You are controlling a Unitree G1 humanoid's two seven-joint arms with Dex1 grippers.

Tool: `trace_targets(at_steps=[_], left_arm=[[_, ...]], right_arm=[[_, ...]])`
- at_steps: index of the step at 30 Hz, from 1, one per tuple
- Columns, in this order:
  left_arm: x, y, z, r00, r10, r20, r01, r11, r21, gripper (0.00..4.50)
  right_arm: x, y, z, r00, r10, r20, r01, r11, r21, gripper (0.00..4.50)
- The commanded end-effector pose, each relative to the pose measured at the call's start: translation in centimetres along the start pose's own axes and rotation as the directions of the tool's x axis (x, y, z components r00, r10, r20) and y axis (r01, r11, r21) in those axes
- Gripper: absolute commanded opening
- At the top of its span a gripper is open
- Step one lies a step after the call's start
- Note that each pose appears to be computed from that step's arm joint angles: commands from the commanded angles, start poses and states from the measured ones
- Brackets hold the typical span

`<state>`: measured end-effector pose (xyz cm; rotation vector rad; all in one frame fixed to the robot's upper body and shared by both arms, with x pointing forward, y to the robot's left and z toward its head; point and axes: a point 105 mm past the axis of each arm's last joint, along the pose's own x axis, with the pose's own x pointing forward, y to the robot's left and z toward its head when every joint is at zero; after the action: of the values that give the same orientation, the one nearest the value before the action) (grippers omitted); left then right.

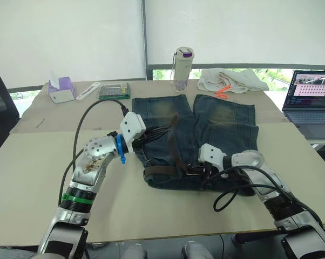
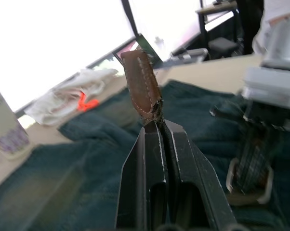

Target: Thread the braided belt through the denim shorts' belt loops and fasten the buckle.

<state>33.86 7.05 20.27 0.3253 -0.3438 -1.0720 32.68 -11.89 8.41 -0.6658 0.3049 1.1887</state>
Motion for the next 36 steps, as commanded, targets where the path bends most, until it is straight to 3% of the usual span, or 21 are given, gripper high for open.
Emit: trace_targets(at_steps=[1, 6, 12, 16, 20, 22, 25, 30, 32, 36], left_arm=[[1.0, 0.9, 4.4, 0.986, 0.025, 0.163, -0.041, 0.995, 0.095, 0.0], [2.0, -0.2, 6.5, 0.964, -0.021, 0.265, 0.008, 0.999, 0.049, 0.0], [2.7, -1.4, 5.9, 0.963, -0.038, 0.268, 0.042, 0.999, -0.008, 0.0], [2.0, 0.6, 3.2, 0.983, 0.101, 0.155, -0.094, 0.994, -0.053, 0.0], [0.8, 2.1, -0.2, 0.978, 0.21, -0.014, -0.21, 0.97, -0.125, 0.0], [0.3, 2.2, -1.7, 0.967, 0.24, -0.084, -0.254, 0.937, -0.241, 0.77], [0.0, 2.0, -3.6, 0.953, 0.235, -0.189, -0.284, 0.912, -0.296, 1.85], [1.5, 0.4, -5.7, 0.932, 0.119, -0.341, -0.225, 0.929, -0.292, 3.41], [3.0, -0.1, -5.4, 0.933, 0.066, -0.353, -0.161, 0.956, -0.246, 4.09], [5.1, -1.0, -5.0, 0.928, -0.002, -0.371, -0.074, 0.979, -0.192, 4.09]], right_arm=[[1.0, 2.5, -4.2, 0.986, 0.079, -0.147, -0.064, 0.992, 0.107, 0.03], [1.2, 2.5, -4.4, 0.986, 0.072, -0.149, -0.057, 0.993, 0.104, 0.03], [0.9, 2.2, -4.1, 0.991, 0.038, -0.125, -0.024, 0.994, 0.11, 0.03], [0.2, 1.9, -3.9, 0.994, 0.008, -0.113, 0.006, 0.992, 0.124, 0.03], [0.0, 2.1, -4.3, 0.993, 0.001, -0.121, 0.014, 0.992, 0.128, 0.03], [0.1, 2.2, -4.4, 0.993, 0.002, -0.121, 0.014, 0.991, 0.132, 0.0], [0.2, 2.3, -4.3, 0.993, 0.005, -0.115, 0.011, 0.991, 0.135, 0.0], [0.3, 2.3, -4.3, 0.993, 0.01, -0.117, 0.006, 0.991, 0.134, 0.0], [0.3, 2.2, -4.3, 0.993, 0.01, -0.116, 0.006, 0.991, 0.132, 0.0], [0.3, 2.2, -4.3, 0.993, 0.006, -0.115, 0.01, 0.991, 0.133, 0.0]])
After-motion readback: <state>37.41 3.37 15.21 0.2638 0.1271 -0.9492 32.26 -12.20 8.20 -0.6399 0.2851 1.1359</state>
